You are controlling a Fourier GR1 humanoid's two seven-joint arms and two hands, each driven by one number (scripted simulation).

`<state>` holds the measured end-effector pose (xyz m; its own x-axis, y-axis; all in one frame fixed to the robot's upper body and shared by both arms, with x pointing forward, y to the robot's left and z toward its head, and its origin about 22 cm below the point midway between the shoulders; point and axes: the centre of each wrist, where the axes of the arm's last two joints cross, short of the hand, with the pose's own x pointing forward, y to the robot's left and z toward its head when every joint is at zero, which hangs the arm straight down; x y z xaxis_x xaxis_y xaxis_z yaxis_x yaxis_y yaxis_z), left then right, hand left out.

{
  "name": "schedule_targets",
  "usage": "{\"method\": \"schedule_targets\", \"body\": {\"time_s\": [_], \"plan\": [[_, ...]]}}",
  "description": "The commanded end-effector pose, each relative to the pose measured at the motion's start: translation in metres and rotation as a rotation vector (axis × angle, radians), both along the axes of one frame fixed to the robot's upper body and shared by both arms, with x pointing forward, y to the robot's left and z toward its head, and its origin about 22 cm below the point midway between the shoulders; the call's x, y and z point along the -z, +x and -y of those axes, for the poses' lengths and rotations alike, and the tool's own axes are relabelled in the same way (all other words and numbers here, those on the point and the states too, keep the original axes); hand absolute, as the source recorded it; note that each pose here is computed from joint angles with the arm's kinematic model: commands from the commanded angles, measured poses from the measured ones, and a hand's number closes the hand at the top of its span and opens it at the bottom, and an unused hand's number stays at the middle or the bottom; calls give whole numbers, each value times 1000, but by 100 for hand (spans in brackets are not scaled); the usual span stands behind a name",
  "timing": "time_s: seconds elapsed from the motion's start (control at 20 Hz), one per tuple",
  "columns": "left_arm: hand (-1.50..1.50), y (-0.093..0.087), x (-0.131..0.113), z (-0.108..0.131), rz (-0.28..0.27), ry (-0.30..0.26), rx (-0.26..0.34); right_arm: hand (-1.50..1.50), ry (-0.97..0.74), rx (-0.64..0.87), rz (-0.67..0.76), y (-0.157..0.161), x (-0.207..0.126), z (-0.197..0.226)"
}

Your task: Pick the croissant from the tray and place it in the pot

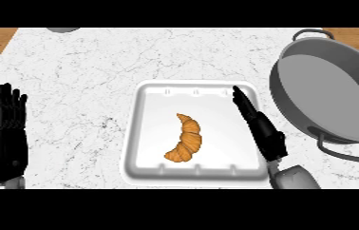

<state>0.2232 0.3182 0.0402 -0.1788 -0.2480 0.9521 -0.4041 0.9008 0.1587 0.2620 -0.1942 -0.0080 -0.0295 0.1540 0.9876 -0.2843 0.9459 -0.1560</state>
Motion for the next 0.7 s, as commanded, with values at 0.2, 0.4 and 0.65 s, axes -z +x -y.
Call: {"method": "schedule_targets", "body": {"time_s": [0.2, 0.4, 0.65], "plan": [[0, 41, -30, 32, 48, -62, 195, 150, 178, -401, 304, 60, -120, 18], [0, 55, -28, 49, -18, -135, 291, -150, -276, -75, 422, 79, -117, 79], [0, 76, -48, 50, -23, -154, 311, -150, -246, -373, 570, 55, -73, 91]]}}
